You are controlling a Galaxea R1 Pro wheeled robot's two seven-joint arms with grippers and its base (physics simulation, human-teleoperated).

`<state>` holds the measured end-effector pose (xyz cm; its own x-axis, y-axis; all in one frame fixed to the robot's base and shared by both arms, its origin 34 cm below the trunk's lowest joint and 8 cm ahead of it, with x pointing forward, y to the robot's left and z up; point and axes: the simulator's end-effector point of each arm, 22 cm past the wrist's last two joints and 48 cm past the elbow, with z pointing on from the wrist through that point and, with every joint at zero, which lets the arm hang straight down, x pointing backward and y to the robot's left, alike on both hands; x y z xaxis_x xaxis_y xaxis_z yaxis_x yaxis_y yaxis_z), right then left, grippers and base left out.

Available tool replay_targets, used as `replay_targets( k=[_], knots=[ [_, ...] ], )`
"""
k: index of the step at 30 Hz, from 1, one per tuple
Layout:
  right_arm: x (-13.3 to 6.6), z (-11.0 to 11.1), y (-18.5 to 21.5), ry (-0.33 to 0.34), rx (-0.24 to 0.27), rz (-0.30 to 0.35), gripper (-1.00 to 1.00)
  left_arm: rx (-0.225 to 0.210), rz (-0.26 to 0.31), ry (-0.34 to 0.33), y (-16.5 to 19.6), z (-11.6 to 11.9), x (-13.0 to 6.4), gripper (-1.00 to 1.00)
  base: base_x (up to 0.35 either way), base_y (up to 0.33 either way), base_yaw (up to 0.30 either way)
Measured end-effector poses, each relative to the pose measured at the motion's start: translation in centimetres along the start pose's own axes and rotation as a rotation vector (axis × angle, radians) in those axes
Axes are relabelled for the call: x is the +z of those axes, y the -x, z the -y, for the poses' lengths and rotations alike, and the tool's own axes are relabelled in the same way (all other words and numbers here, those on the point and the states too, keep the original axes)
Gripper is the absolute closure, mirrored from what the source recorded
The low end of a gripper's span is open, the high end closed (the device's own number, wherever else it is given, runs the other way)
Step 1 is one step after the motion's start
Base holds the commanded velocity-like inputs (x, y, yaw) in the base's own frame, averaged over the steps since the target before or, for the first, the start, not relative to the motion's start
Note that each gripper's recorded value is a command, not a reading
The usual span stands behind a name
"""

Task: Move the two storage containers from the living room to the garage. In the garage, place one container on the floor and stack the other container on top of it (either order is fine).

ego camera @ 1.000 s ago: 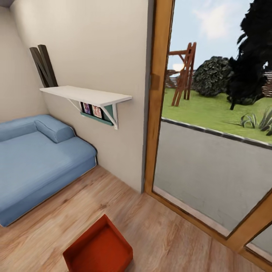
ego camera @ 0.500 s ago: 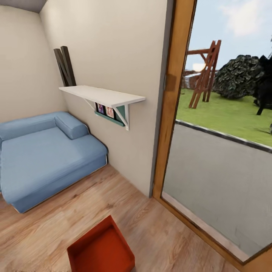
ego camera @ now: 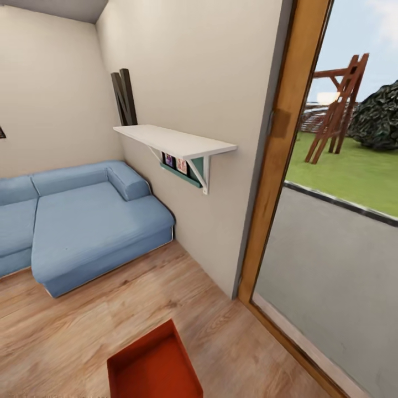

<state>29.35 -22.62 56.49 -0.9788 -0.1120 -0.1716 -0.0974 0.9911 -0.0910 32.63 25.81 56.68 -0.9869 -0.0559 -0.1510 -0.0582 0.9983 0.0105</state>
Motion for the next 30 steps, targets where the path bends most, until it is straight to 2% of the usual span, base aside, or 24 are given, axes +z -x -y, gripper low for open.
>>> replay_targets(
  k=[14,30],
  knots=[
    [0.0,0.0,0.0,0.0,0.0,0.0,-1.0,0.0,0.0,0.0,0.0,0.0,0.0,-1.0,0.137,-0.117,0.271],
    [0.01,0.0,0.0,0.0,0.0,0.0,-1.0,0.0,-0.001,0.0,-0.01,0.0,0.01,-1.0,0.008,-0.008,0.271]
  ],
)
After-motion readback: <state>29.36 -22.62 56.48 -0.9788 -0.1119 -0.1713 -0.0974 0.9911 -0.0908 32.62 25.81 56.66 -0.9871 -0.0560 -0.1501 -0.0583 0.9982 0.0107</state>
